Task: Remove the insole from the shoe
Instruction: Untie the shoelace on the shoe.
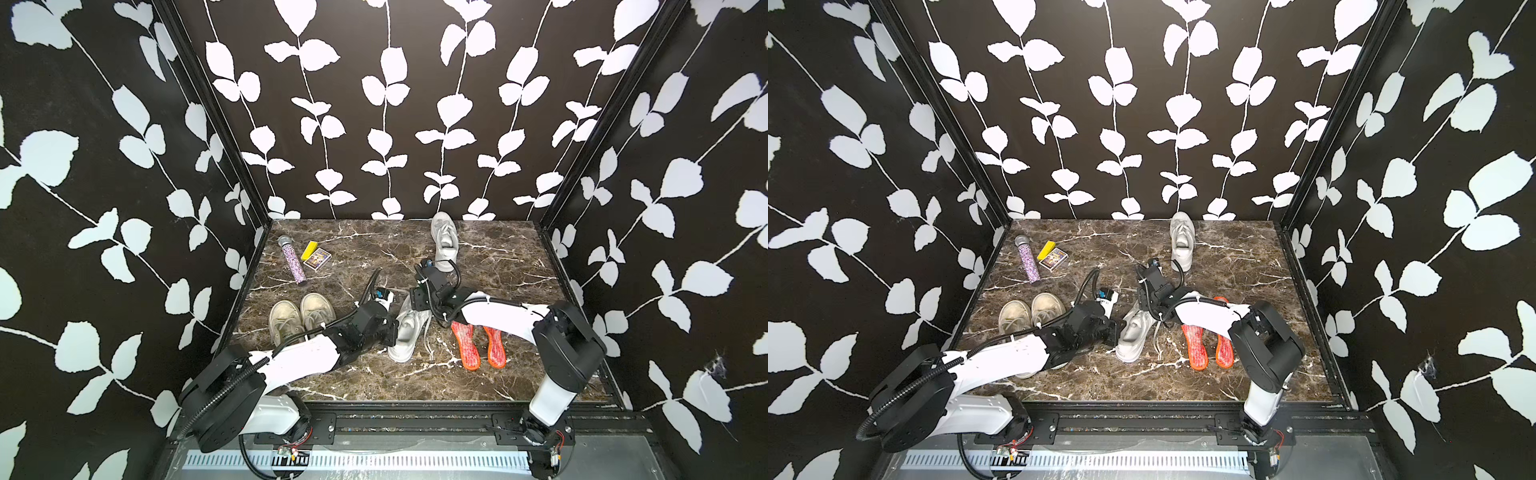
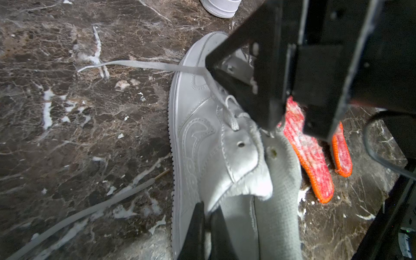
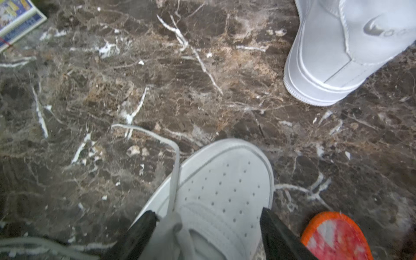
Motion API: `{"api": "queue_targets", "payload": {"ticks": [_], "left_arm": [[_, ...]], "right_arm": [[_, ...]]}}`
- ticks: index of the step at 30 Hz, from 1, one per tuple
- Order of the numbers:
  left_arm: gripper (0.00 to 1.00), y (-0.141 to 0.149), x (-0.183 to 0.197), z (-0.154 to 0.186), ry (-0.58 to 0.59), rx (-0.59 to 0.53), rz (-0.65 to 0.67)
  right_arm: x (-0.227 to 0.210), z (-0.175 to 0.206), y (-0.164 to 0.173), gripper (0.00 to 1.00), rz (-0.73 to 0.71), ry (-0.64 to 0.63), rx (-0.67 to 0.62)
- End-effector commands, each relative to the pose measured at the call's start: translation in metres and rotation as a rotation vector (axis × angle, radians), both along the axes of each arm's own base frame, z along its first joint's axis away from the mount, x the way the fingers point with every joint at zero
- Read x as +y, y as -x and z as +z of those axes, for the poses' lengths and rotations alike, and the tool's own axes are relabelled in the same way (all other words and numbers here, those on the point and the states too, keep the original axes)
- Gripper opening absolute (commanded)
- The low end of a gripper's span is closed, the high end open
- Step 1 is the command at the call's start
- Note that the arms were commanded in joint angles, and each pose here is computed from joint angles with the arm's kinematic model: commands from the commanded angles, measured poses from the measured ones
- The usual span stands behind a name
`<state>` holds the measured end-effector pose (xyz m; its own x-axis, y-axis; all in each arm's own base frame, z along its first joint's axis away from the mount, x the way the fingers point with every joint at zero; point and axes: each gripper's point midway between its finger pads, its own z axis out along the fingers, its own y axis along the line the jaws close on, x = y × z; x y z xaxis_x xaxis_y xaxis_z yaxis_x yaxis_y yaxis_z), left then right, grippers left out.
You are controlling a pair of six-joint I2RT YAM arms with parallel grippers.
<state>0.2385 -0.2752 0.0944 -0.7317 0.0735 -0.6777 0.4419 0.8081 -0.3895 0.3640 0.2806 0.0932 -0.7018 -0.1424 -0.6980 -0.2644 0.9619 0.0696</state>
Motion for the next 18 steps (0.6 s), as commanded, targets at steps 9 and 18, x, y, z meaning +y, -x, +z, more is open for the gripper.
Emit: {"api": "queue_targets", "payload": {"ticks": [9,18], "left_arm": [[0.00,0.010,-0.011,0.010,0.025,-0.006,-0.060],[0.00,0.006,-0.001,0.008,-0.012,-0.010,-0.015]], "right_arm": [[-0.017,0.008,-0.038,0.74,-0.134,0.095,-0.062],[-0.014,0.069,0.000,0.74,0.022,0.026,-0.034]]}}
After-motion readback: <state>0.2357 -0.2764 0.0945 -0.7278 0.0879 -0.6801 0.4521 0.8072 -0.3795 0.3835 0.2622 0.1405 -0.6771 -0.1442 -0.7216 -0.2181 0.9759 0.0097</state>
